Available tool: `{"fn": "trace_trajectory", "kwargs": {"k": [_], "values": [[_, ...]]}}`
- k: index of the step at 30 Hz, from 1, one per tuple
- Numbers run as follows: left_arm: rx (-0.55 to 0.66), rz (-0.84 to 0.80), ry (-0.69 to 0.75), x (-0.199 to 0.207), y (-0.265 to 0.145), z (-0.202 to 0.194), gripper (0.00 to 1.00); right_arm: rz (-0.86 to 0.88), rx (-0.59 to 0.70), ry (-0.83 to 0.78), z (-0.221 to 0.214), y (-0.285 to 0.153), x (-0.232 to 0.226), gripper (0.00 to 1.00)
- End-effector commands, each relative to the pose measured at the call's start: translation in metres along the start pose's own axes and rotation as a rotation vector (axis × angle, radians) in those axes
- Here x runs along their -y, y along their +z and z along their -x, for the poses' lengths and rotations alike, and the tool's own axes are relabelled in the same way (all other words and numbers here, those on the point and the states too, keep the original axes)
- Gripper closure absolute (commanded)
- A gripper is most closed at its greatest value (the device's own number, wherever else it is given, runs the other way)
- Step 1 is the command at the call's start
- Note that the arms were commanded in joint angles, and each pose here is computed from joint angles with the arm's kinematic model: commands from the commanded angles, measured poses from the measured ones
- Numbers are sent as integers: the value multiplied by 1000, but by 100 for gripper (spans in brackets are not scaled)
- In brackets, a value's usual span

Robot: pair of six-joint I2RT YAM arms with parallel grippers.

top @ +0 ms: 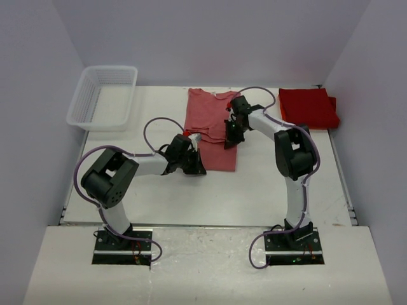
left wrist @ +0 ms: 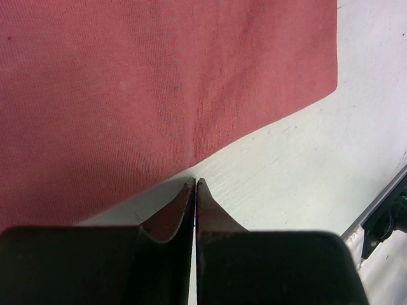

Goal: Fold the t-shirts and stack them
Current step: Fold the folded rectangular tshirt in 1/3 of the way

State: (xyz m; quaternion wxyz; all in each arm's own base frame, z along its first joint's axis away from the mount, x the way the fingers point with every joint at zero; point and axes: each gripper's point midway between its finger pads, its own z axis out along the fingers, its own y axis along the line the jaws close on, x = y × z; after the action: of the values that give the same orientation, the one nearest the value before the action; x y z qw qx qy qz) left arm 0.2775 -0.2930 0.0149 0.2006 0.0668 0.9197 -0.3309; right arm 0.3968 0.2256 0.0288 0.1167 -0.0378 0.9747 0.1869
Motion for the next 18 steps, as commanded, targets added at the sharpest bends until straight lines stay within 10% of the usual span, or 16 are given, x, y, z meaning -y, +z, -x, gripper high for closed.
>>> {"fn": "trace_trajectory", "kwargs": {"k": [1, 18], "values": [[27, -23, 38, 12, -8, 10, 100, -7, 16, 10, 12, -1, -7, 100], [6, -20, 51, 14, -9, -4, 100, 32, 263, -89, 128, -32, -33, 100]]}}
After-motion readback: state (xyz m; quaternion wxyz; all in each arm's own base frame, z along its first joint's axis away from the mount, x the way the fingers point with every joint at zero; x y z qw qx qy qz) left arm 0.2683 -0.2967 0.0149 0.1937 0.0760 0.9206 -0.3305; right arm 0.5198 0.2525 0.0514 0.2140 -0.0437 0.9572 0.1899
